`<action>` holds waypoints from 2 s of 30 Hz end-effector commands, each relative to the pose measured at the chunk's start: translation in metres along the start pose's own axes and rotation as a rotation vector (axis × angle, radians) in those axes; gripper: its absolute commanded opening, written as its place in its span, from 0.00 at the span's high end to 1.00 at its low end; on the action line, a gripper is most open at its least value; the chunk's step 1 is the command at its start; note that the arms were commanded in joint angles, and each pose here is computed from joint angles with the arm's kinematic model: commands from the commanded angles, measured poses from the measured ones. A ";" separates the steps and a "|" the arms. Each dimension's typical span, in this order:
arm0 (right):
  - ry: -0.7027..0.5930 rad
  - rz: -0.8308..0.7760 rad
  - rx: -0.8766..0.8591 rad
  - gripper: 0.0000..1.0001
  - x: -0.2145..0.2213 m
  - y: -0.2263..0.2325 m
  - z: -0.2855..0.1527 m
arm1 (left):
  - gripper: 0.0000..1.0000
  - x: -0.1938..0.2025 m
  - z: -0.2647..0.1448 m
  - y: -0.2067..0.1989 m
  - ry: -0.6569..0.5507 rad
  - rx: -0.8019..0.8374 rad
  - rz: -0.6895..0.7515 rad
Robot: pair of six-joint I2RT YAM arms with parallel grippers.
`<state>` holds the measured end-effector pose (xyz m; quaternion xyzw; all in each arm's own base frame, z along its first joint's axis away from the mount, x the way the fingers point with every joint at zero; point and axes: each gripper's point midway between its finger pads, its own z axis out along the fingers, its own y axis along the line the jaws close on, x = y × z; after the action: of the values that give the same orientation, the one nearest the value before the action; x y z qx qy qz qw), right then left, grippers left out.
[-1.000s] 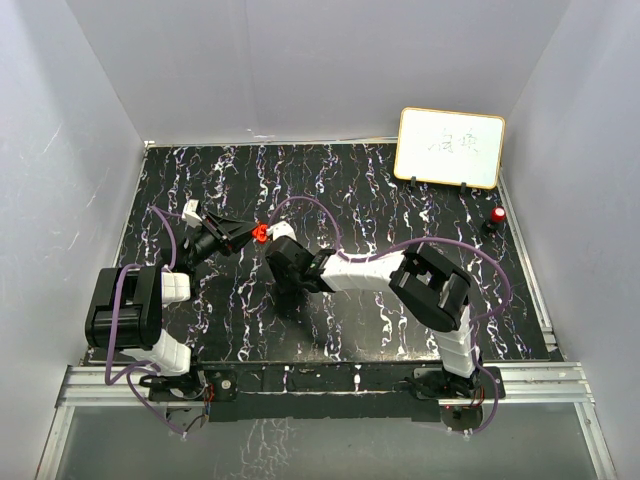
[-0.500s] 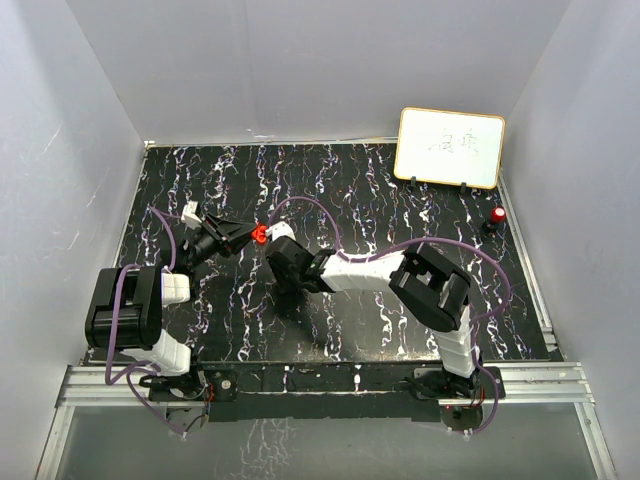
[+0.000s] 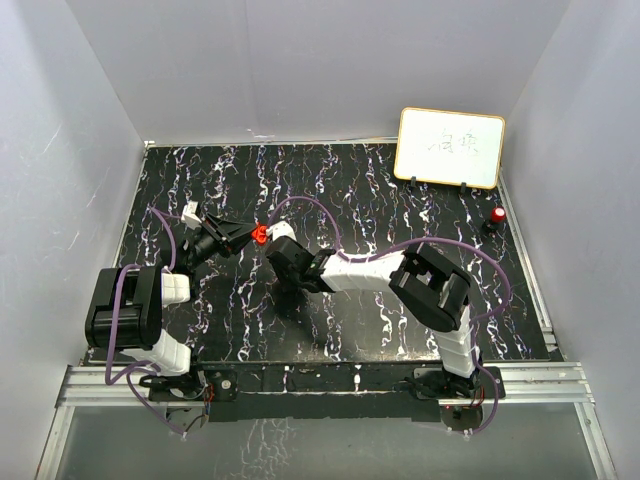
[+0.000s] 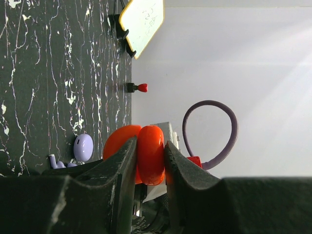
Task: Insert the wireless bluetooth earbuds into the charging case
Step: Pick up the earbud from the center of the board.
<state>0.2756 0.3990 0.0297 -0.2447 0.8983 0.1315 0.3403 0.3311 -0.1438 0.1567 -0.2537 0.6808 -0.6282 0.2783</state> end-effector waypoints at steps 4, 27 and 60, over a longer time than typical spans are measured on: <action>-0.042 0.017 -0.003 0.73 -0.015 0.006 -0.002 | 1.00 0.001 -0.003 -0.008 0.006 0.031 0.031; -0.031 0.043 0.017 0.85 -0.016 0.004 -0.002 | 1.00 0.000 -0.005 -0.006 0.005 0.027 0.028; -0.951 0.590 -0.478 0.94 -0.134 -0.070 -0.184 | 1.00 -0.009 0.006 -0.056 -0.130 0.148 0.015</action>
<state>0.3046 0.3219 0.1826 -0.0014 0.7321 0.4256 0.5318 0.3356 -0.1398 0.1735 -0.2924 0.6454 -0.6365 0.3048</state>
